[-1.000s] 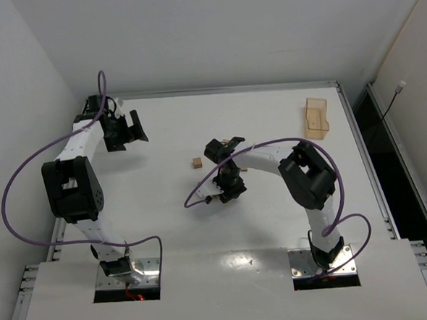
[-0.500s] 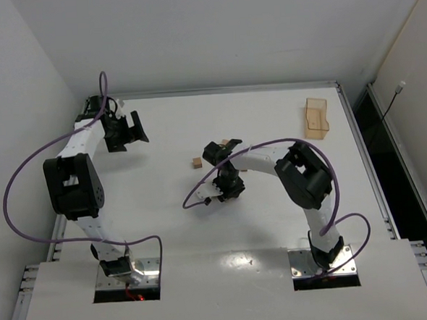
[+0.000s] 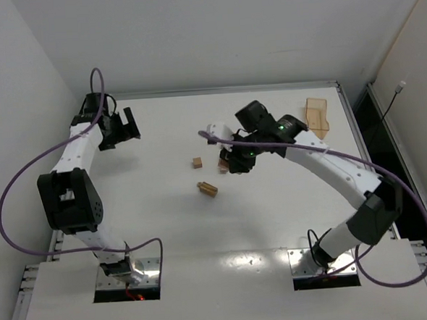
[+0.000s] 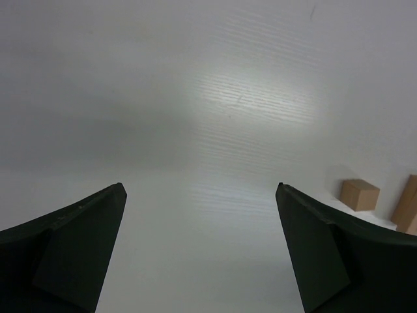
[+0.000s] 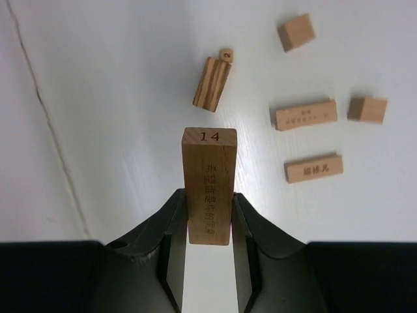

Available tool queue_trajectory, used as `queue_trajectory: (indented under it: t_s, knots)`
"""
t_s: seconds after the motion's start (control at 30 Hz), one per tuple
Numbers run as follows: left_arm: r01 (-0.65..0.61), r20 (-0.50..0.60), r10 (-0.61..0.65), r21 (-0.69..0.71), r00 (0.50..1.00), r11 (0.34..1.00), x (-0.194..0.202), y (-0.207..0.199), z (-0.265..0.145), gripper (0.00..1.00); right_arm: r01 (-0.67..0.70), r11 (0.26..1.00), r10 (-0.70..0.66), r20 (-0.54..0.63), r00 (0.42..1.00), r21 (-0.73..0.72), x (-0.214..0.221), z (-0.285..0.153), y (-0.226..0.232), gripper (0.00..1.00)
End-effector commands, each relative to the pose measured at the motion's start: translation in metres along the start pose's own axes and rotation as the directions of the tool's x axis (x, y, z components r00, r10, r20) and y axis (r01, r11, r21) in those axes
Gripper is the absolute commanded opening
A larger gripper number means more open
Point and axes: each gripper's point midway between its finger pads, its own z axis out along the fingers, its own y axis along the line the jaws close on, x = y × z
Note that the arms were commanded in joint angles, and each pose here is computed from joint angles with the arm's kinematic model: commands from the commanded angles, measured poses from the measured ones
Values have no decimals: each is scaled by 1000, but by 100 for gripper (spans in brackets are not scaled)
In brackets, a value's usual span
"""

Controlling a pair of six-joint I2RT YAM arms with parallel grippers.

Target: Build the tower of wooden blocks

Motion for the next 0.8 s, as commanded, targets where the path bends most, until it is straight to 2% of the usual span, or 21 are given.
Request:
queue_trajectory:
  t_s: [0.0, 0.03, 0.1, 0.13, 0.2, 0.23, 0.37, 0.4, 0.43, 0.5, 0.53, 0.63, 0.67, 0.77]
  knots:
    - [58, 161, -34, -146, 986, 988, -24, 3, -34, 100, -433, 896, 435, -2, 900, 94, 19, 2, -1, 0]
    - [89, 186, -50, -207, 981, 974, -25, 15, -37, 100, -572, 809, 579, -14, 815, 137, 36, 7, -1, 0]
    - [127, 223, -75, -226, 972, 966, -30, 15, -41, 100, -678, 701, 701, -41, 712, 222, 59, 21, -13, 0]
    - [143, 236, -85, -239, 968, 960, -29, 18, -44, 100, -757, 602, 785, -17, 619, 254, 66, 23, -24, 0]
    - [145, 232, -84, -262, 969, 954, -27, 22, -45, 100, -808, 489, 857, -7, 515, 330, 83, 37, -44, 0]
    - [155, 227, -96, -263, 969, 952, -25, 22, -45, 100, -837, 421, 884, 51, 466, 350, 81, 35, -62, 0]
    - [156, 220, -94, -286, 971, 945, -24, 26, -44, 100, -843, 309, 909, 125, 399, 441, 83, 39, -105, 0]
    - [156, 220, -94, -286, 971, 945, -24, 26, -44, 100, -849, 314, 902, 145, 406, 425, 72, 38, -113, 0]
    - [156, 220, -94, -286, 971, 945, -24, 26, -44, 100, -862, 287, 915, 148, 376, 419, 74, 45, -119, 0]
    - [158, 223, -93, -294, 970, 943, -25, 27, -44, 100, -872, 269, 916, 171, 363, 410, 67, 46, -127, 0]
    - [167, 226, -101, -292, 969, 942, -25, 27, -44, 100, -879, 220, 932, 175, 318, 424, 75, 48, -128, 0]
    - [163, 215, -103, -288, 971, 944, -23, 26, -40, 100, -885, 169, 945, 185, 271, 435, 79, 54, -129, 0]
    - [161, 205, -103, -292, 973, 943, -21, 27, -37, 100, -886, 137, 955, 180, 238, 442, 88, 59, -128, 0]
    - [160, 196, -104, -296, 975, 942, -24, 27, -33, 100, -884, 103, 968, 156, 194, 457, 97, 64, -119, 0]
